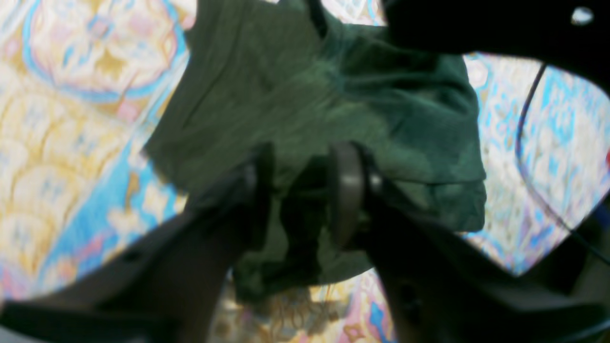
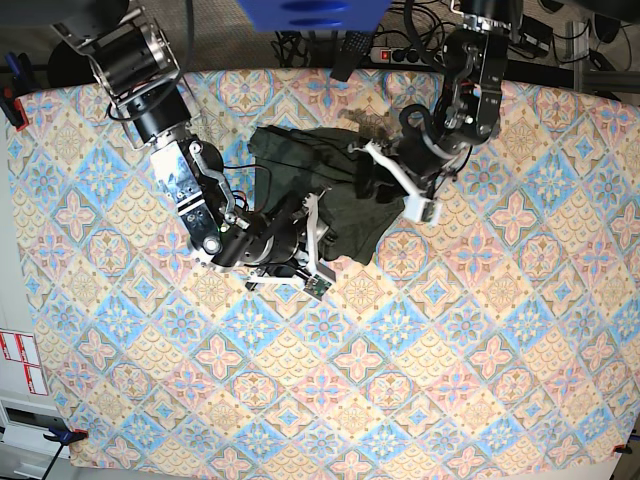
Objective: Fold the T-shirt properly
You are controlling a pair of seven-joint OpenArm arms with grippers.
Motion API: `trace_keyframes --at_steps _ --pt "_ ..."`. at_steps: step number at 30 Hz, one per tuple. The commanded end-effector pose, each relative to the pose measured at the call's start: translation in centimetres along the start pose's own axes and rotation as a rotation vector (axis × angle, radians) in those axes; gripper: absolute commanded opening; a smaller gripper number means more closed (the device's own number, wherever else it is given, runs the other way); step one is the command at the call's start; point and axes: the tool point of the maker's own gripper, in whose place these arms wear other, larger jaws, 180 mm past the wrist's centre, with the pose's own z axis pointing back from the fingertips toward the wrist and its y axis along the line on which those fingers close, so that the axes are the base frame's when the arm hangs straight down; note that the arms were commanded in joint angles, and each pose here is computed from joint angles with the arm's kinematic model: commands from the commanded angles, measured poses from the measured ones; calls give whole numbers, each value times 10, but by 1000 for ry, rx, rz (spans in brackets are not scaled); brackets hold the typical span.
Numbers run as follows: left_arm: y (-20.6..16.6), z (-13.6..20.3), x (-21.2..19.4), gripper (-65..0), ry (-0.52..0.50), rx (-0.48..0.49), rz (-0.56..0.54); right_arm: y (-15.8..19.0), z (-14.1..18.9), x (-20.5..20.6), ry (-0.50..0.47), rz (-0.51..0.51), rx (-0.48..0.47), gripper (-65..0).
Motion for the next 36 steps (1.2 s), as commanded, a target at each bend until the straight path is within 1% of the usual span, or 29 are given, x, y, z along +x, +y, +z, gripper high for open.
trace_keyframes --at_steps 1,2,5,10,14,25,32,36 --pt "6 6 6 -383 -39 18 39 -3 5 17 -52 13 -4 -436" --pt "13 10 3 -354 -49 43 84 -3 5 18 -54 13 -4 -436" --pt "24 17 -1 -315 -73 67 173 -5 6 16 -51 11 -8 -436" --pt "29 12 -11 -313 -68 37 296 -6 7 16 -51 12 -10 -436" --pt "26 6 -5 -314 -89 -4 361 -7 7 14 -47 12 -11 -436" --pt "14 5 5 -314 -125 -72 446 -7 7 14 -47 13 -12 -436" --pt "20 -8 -9 -314 -87 -64 497 -8 7 14 -46 13 -12 -436" --pt "17 -15 -12 -314 -68 -74 500 -8 7 14 -46 13 -12 -436"
